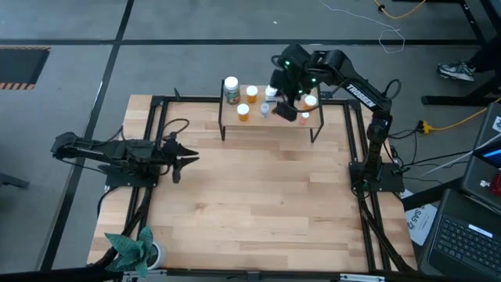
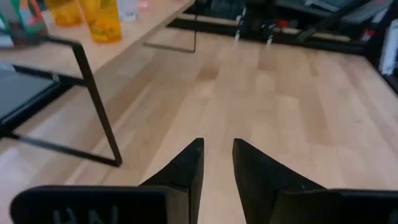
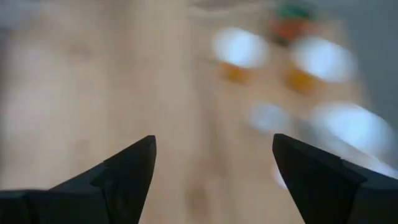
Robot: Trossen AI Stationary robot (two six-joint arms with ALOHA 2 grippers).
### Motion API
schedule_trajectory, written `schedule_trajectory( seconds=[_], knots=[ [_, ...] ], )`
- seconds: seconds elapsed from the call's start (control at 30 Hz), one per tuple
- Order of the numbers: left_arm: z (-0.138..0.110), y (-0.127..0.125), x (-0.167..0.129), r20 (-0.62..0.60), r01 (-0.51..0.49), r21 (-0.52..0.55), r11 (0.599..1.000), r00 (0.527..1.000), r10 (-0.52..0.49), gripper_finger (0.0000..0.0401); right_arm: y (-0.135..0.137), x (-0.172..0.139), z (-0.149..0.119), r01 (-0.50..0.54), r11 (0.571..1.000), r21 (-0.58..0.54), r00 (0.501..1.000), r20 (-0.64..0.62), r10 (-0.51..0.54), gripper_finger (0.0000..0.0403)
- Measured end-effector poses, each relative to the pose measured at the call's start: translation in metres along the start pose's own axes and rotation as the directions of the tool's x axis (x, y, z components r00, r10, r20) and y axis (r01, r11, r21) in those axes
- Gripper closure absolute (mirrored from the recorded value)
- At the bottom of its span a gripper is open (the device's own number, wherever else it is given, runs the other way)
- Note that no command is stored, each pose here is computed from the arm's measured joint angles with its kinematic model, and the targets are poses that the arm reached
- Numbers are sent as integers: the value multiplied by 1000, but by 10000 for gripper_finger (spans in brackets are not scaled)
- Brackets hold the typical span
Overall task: Pick and place medicine bottles onto shelf by color
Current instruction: Return to Home Position
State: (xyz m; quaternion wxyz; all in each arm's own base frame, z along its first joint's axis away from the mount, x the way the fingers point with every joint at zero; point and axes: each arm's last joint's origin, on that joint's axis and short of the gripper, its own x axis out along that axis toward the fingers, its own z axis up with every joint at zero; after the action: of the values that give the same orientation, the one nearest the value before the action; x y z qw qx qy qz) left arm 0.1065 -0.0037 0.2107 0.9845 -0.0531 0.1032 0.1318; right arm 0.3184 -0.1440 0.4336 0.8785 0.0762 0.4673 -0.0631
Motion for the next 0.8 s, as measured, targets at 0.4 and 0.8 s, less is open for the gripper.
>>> schedule_trajectory(
  seconds=[0.4, 0.8],
  knots=[
    [-3, 9, -23, 52, 3, 49, 999, 999, -6, 321, 19, -17, -17, -194, 981, -25, 981, 6, 195, 79],
    [-1, 13, -32, 136, 22, -50, 999, 991, -15, 321, 49, -50, -110, -196, 981, 11, 929, 323, 182, 79]
  ],
)
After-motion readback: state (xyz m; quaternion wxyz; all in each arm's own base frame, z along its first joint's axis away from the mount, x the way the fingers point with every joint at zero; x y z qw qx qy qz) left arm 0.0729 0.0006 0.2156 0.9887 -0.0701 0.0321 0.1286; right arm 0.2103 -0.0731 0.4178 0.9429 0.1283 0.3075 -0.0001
